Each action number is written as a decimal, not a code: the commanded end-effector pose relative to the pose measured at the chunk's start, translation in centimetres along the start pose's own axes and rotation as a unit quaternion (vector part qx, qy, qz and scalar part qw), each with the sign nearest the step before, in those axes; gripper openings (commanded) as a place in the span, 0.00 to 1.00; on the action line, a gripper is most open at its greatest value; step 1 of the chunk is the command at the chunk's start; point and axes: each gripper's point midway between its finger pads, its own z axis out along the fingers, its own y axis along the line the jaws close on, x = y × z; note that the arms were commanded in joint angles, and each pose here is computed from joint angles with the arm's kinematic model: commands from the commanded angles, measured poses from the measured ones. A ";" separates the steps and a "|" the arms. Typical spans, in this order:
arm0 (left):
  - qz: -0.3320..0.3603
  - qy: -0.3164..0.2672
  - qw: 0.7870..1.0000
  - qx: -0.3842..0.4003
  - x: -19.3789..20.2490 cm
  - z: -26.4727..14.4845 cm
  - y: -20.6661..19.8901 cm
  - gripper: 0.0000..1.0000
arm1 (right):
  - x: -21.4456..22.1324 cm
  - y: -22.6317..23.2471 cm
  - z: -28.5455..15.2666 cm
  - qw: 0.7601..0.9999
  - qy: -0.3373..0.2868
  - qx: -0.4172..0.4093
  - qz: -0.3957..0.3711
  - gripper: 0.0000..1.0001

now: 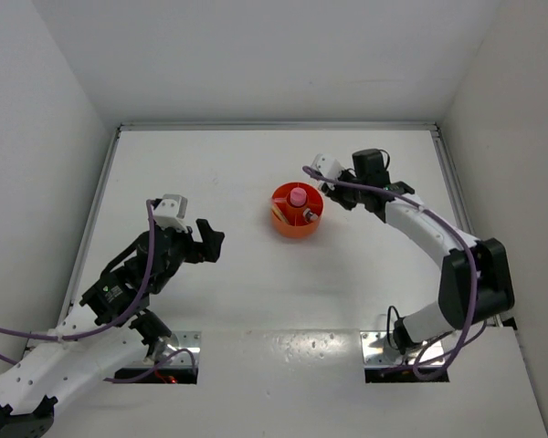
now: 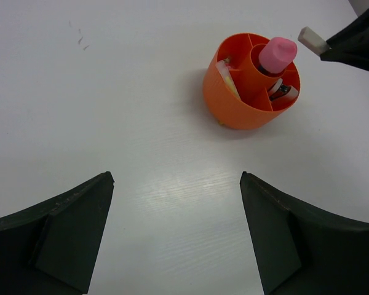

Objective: Sort the stationery into containers
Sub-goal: Place the stationery into the container

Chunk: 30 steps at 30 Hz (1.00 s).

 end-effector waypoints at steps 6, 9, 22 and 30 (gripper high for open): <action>-0.003 -0.014 1.000 0.004 -0.7 0.2 -0.1 0.90 | -5.3 -3.5 2.4 0.997 -0.057 0.016 0.056 0.07; -0.003 -0.014 1.000 0.004 -0.7 0.2 -0.1 0.90 | -6.0 -2.6 2.9 0.996 -0.064 -0.023 0.060 0.09; 0.002 -0.014 1.000 0.004 -0.7 0.2 -0.1 0.90 | -4.4 -0.7 4.5 0.994 -0.029 -0.081 0.071 0.13; 0.002 -0.014 1.000 0.004 -0.7 0.2 -0.1 0.90 | -3.2 0.2 5.6 0.992 -0.011 -0.101 0.080 0.23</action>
